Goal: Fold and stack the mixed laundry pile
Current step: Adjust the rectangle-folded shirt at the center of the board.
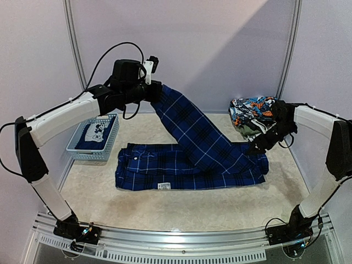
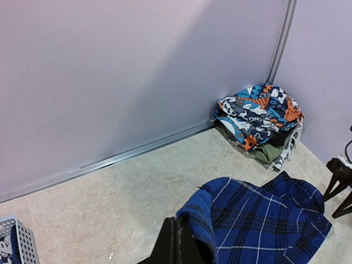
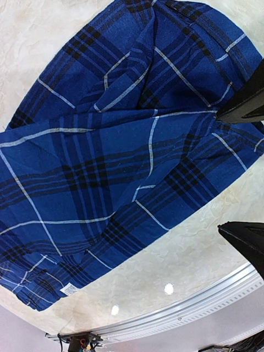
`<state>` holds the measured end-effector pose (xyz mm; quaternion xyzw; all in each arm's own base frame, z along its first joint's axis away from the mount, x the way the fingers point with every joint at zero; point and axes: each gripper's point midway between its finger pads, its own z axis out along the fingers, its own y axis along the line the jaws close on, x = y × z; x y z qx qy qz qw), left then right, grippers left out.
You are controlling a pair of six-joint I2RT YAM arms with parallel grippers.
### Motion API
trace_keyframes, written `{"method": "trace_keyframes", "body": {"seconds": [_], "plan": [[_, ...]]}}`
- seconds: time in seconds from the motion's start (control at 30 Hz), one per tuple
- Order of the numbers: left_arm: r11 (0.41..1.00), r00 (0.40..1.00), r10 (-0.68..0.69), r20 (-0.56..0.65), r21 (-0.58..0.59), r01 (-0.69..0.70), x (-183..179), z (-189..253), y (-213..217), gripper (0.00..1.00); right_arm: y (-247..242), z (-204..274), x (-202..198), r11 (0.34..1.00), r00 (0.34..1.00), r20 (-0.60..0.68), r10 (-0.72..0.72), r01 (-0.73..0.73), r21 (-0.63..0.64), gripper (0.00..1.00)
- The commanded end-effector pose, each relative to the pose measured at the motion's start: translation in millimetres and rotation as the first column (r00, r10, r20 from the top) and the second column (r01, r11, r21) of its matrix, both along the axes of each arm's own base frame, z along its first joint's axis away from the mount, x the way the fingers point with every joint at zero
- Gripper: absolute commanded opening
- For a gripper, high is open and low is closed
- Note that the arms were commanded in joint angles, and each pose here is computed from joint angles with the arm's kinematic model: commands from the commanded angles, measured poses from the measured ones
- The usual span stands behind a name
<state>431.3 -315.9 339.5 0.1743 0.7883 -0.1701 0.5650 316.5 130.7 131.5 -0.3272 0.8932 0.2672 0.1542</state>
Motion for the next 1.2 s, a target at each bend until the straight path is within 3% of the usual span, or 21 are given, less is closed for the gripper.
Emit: {"method": "trace_keyframes", "body": {"seconds": [0.0, 0.13, 0.27, 0.43, 0.63, 0.87, 1.0, 1.17], "plan": [[0.996, 0.997, -0.077, -0.002, -0.044, 0.077, -1.9, 6.7, -17.0, 0.0, -0.6, -9.6, -6.2, 1.0, 0.999, -0.036, 0.013, -0.013, 0.002, 0.61], [0.975, 0.977, -0.211, 0.003, -0.064, 0.211, -14.7, 9.6, -36.3, 0.0, 1.7, -20.3, -9.5, 1.0, 0.997, -0.072, 0.022, -0.021, 0.014, 0.61], [0.9, 0.905, -0.426, 0.016, -0.092, 0.426, -43.1, 17.9, -68.1, 0.0, 2.2, -32.7, -9.9, 1.0, 0.993, -0.111, 0.031, -0.03, 0.009, 0.6], [0.814, 0.826, -0.563, 0.022, -0.156, 0.559, -57.7, 31.7, -93.5, 0.0, 0.6, -36.1, -5.8, 0.999, 0.994, -0.106, 0.031, -0.032, -0.005, 0.6], [0.767, 0.786, -0.609, 0.106, -0.172, 0.618, -48.6, 62.7, -113.9, 0.0, 2.6, -36.7, -7.7, 0.999, 0.992, -0.121, 0.034, -0.034, 0.008, 0.6], [0.772, 0.801, -0.565, 0.197, -0.217, 0.597, -19.6, 100.5, -131.6, 0.0, 16.5, -33.9, -7.5, 0.996, 0.988, -0.139, 0.07, -0.063, 0.06, 0.59], [0.706, 0.77, -0.579, 0.267, -0.308, 0.638, -16.2, 127.5, -146.0, 0.0, 16.4, -39.7, -4.6, 0.997, 0.987, -0.153, 0.056, -0.048, 0.052, 0.58], [0.669, 0.757, -0.558, 0.34, -0.356, 0.653, -12.1, 151.8, -151.2, 0.0, 16.4, -44.8, -9.6, 0.997, 0.984, -0.17, 0.063, -0.054, 0.054, 0.58]]}}
